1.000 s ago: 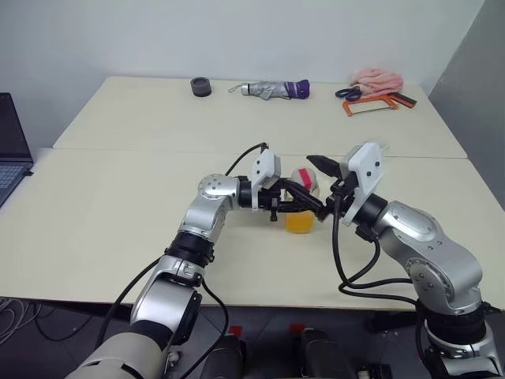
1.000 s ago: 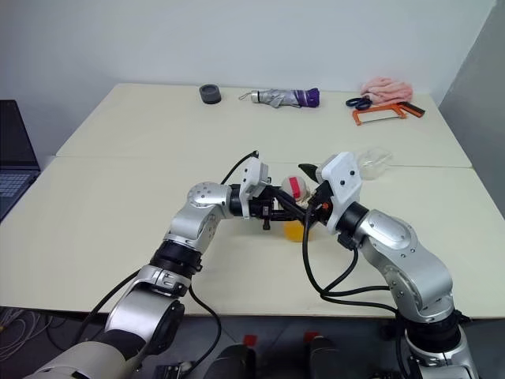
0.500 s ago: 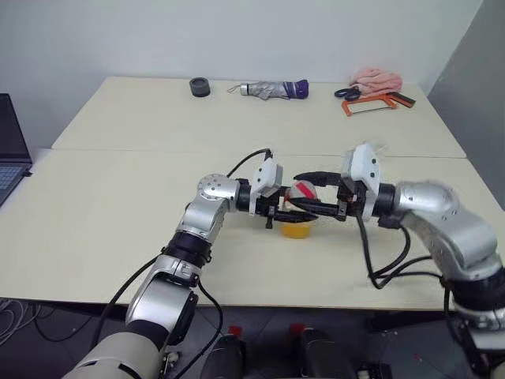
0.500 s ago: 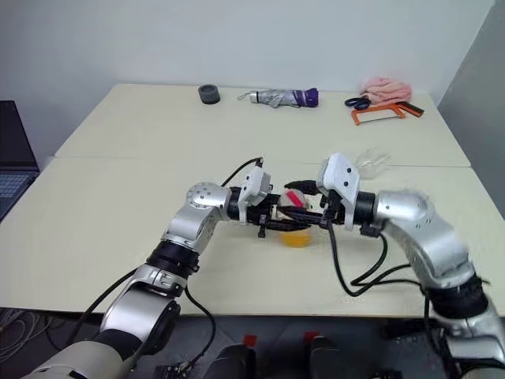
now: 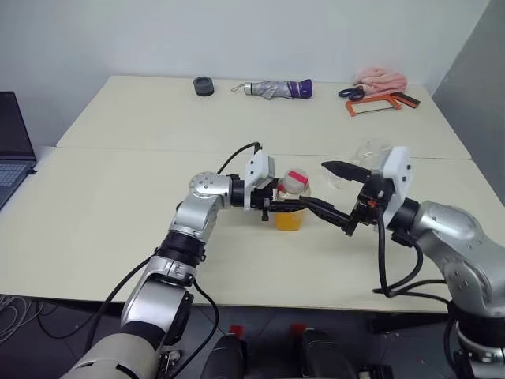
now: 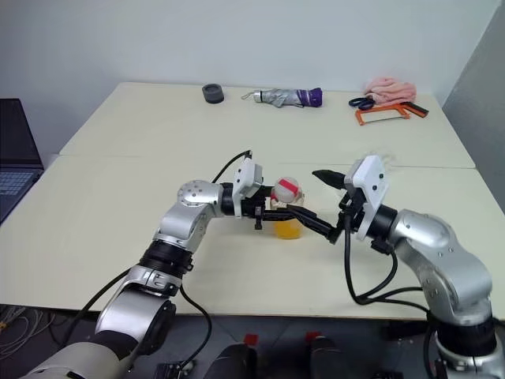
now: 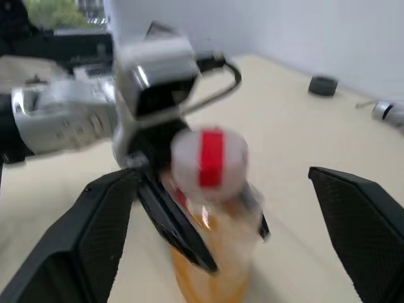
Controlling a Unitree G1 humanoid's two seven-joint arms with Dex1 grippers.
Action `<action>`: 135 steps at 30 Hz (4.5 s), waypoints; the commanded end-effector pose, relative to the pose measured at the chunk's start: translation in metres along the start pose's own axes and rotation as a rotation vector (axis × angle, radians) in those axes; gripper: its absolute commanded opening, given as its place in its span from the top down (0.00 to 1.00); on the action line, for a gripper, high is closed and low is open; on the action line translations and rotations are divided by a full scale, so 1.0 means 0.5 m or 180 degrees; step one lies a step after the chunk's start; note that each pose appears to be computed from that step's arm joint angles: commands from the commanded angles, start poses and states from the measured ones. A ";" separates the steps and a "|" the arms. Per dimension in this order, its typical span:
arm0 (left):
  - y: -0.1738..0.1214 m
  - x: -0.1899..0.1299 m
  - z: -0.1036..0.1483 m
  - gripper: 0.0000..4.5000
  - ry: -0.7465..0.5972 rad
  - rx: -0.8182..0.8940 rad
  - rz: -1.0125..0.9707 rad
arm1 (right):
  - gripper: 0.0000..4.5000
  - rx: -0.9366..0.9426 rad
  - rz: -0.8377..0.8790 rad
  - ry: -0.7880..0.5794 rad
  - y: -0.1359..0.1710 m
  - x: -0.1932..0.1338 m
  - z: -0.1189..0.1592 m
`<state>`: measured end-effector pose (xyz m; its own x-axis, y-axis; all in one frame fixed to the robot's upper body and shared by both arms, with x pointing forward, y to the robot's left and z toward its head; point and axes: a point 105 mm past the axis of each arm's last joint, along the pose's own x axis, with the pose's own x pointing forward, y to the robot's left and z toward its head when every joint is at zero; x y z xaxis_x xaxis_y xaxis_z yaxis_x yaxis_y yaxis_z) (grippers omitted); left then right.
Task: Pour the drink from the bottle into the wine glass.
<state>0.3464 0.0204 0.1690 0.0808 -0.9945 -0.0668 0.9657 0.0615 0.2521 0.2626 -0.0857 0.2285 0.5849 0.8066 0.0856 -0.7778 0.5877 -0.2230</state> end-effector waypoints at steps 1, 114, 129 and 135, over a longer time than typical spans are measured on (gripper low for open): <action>0.011 0.009 0.028 0.61 -0.0099 0.0152 0.0075 | 0.02 -0.0063 -0.0457 0.0030 0.010 0.017 0.000; -0.006 0.006 0.029 0.61 -0.0031 0.0095 -0.0384 | 0.04 -0.0276 -0.0198 -0.0284 0.008 0.044 0.001; 0.001 0.004 0.026 0.62 -0.0026 0.0122 -0.0293 | 0.04 -0.0361 -0.0247 -0.0224 -0.003 0.023 0.006; 0.003 0.003 0.025 0.62 -0.0025 0.0129 -0.0273 | 0.04 -0.0320 -0.0163 -0.0166 0.009 0.023 -0.002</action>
<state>0.3445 0.0178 0.1711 -0.0093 -0.9936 -0.1123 0.9690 -0.0367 0.2445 0.2752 -0.0775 0.2172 0.6370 0.7623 0.1147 -0.7142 0.6396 -0.2844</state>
